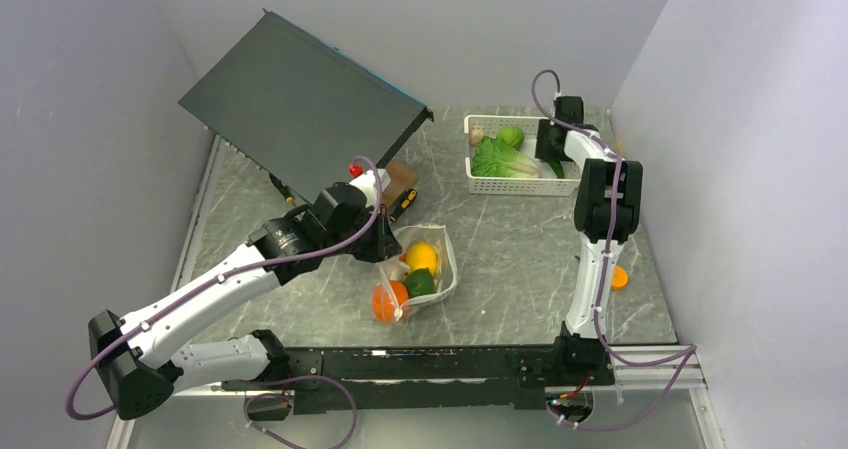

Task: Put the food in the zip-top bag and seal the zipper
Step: Pick up the fake vegetable from the bin.

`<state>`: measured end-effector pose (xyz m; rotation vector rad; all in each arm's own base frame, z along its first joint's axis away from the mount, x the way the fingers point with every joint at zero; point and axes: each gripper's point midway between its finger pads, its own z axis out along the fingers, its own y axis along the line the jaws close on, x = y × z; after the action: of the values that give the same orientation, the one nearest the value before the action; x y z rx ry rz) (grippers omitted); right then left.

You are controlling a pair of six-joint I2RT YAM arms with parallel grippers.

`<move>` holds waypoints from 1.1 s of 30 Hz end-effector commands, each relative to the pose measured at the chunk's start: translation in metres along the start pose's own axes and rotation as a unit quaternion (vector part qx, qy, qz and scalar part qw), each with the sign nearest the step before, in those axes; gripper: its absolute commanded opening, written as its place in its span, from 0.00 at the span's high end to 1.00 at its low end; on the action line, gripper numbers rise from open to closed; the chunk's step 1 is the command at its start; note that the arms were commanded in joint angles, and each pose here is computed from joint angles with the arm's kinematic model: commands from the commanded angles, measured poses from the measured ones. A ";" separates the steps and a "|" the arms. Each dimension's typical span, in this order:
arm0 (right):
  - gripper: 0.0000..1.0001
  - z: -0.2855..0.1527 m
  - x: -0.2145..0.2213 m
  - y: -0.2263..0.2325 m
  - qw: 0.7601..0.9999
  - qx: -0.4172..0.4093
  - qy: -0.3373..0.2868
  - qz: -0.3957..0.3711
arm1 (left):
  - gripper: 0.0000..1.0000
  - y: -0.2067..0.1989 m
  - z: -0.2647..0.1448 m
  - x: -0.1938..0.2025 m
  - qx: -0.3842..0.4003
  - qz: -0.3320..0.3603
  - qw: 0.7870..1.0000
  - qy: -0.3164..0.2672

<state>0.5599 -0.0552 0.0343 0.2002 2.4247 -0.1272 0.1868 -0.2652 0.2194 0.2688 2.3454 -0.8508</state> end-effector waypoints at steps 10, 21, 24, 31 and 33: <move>0.68 -0.011 -0.027 0.004 0.999 -0.015 -0.031 -0.003 | 1.00 -0.018 -0.003 -0.016 0.026 -0.001 1.000 -0.018; 0.94 -0.083 -0.097 0.002 0.991 -0.020 -0.129 0.014 | 1.00 -0.010 0.000 -0.013 0.011 -0.013 1.000 -0.016; 0.96 -0.104 -0.114 0.002 0.987 -0.026 -0.157 0.020 | 1.00 -0.011 0.002 -0.013 0.005 -0.022 1.000 -0.010; 1.00 -0.152 -0.140 0.018 0.976 -0.076 -0.199 0.047 | 1.00 -0.007 0.007 -0.012 0.007 -0.045 0.999 -0.025; 1.00 -0.166 -0.143 0.026 0.972 -0.098 -0.203 0.063 | 1.00 -0.007 0.008 -0.013 0.005 -0.045 0.999 -0.030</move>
<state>0.5673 -0.0413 0.1952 0.1980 2.1166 -0.0145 0.1902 -0.2721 0.2140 0.1933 2.3792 -0.8711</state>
